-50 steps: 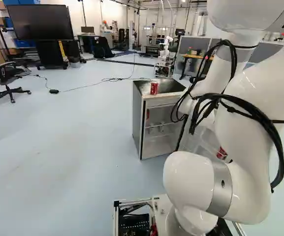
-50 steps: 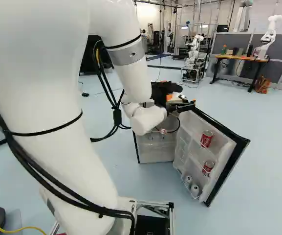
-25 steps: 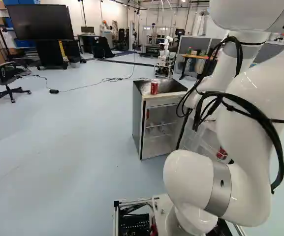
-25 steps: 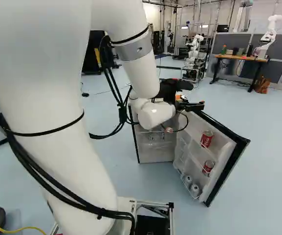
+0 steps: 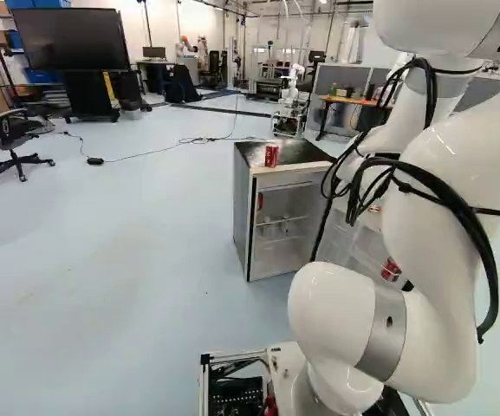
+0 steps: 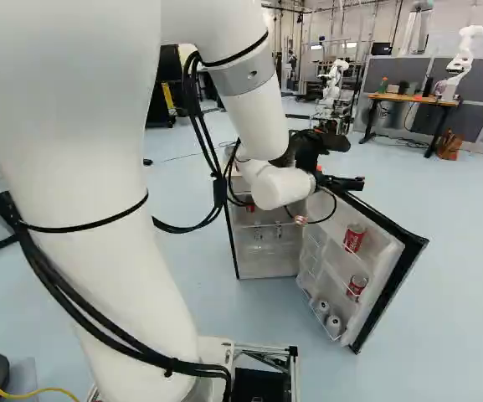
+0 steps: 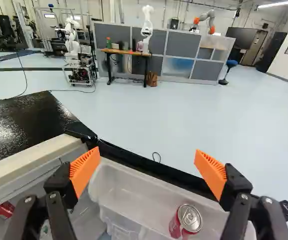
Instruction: Grab a drink from the fridge
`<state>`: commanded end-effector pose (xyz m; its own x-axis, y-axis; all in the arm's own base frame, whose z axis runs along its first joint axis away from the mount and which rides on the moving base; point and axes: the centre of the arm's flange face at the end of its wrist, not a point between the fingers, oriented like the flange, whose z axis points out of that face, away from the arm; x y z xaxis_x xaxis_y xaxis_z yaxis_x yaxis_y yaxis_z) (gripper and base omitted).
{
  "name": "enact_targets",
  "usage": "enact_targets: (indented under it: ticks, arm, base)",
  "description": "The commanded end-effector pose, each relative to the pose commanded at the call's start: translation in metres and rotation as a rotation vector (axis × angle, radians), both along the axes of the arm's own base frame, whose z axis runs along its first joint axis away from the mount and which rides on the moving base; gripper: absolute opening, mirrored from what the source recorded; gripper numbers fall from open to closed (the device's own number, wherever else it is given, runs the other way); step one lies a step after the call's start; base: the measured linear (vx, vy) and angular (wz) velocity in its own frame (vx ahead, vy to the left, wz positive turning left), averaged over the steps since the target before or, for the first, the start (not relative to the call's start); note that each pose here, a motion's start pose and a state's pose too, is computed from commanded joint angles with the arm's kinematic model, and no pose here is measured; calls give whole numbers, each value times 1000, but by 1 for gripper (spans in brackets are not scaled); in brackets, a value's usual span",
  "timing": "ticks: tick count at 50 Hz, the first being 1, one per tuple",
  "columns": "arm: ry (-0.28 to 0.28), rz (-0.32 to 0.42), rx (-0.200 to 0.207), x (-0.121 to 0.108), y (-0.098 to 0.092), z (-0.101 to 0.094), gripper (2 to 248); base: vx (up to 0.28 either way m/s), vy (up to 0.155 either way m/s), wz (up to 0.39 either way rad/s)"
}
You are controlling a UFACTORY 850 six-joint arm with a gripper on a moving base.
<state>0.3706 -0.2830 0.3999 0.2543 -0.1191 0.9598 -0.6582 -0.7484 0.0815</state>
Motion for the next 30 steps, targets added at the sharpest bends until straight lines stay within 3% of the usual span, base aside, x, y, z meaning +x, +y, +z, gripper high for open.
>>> enact_targets:
  ticks: [30]
  arm:
    - [82, -54, 97, 8, -45, 13, 247]
  base:
    - [0, 0, 0]
